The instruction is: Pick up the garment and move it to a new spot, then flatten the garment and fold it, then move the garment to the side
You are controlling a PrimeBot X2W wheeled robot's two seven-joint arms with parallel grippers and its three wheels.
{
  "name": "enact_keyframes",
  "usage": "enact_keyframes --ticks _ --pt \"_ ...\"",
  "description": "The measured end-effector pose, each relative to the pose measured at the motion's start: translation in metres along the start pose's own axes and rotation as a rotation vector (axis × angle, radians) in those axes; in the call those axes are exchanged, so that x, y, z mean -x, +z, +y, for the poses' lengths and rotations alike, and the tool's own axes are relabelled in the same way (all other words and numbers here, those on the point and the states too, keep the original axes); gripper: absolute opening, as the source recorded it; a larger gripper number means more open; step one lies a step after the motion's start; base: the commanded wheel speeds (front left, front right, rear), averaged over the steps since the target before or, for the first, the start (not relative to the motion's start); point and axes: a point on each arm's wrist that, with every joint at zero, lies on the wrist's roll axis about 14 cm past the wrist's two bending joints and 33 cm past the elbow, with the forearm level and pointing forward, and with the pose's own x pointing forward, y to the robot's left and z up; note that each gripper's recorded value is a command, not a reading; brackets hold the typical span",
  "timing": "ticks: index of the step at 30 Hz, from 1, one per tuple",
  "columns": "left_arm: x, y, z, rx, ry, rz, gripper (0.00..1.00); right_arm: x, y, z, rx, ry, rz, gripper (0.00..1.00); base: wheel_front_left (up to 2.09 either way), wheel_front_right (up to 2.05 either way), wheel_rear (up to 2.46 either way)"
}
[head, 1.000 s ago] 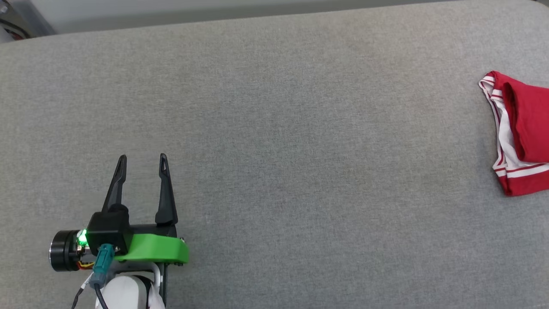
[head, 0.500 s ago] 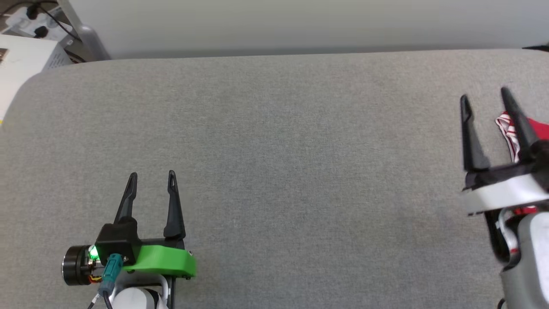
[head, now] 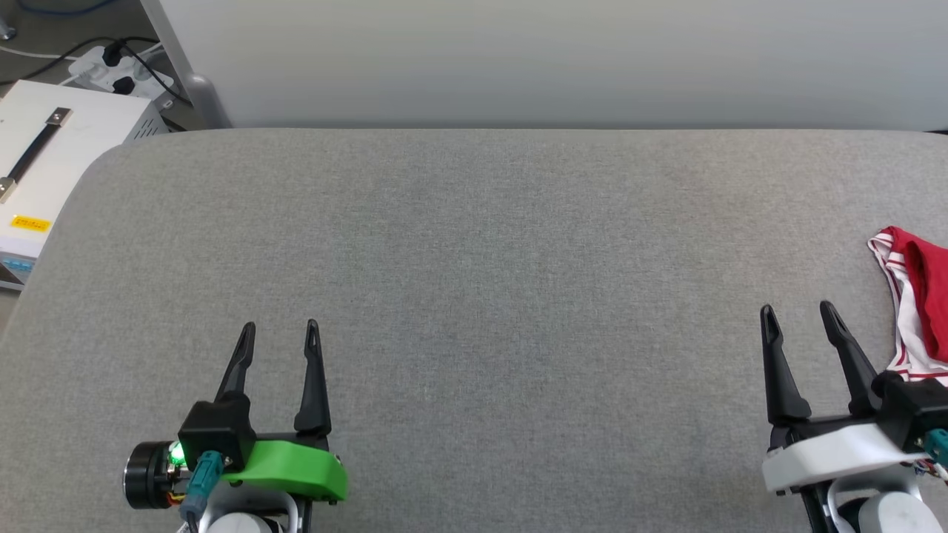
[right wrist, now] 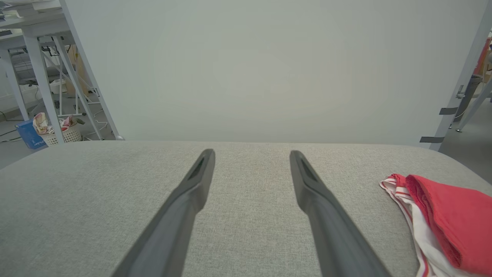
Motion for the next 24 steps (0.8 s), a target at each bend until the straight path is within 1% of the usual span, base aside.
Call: enact_keyframes --ticks 7,17,18,24 --pt "0.006 0.001 -0.001 0.011 -0.011 -0.001 1.00 0.016 0.000 -0.001 -0.026 -0.019 0.005 1.00 0.00 0.00 0.00" --pt "0.008 -0.002 0.000 0.013 -0.014 0.010 1.00 0.023 -0.004 -0.001 -0.034 -0.028 0.020 1.00 0.00 0.00 0.00" --pt "0.008 -0.002 0.000 0.013 -0.013 0.011 0.00 0.024 -0.004 0.000 -0.034 -0.028 0.021 0.00 0.00 0.00 0.00" --pt "0.008 -0.002 0.000 0.012 -0.014 0.012 0.00 0.024 -0.005 -0.001 -0.033 -0.028 0.024 0.00 0.00 0.00 0.00"
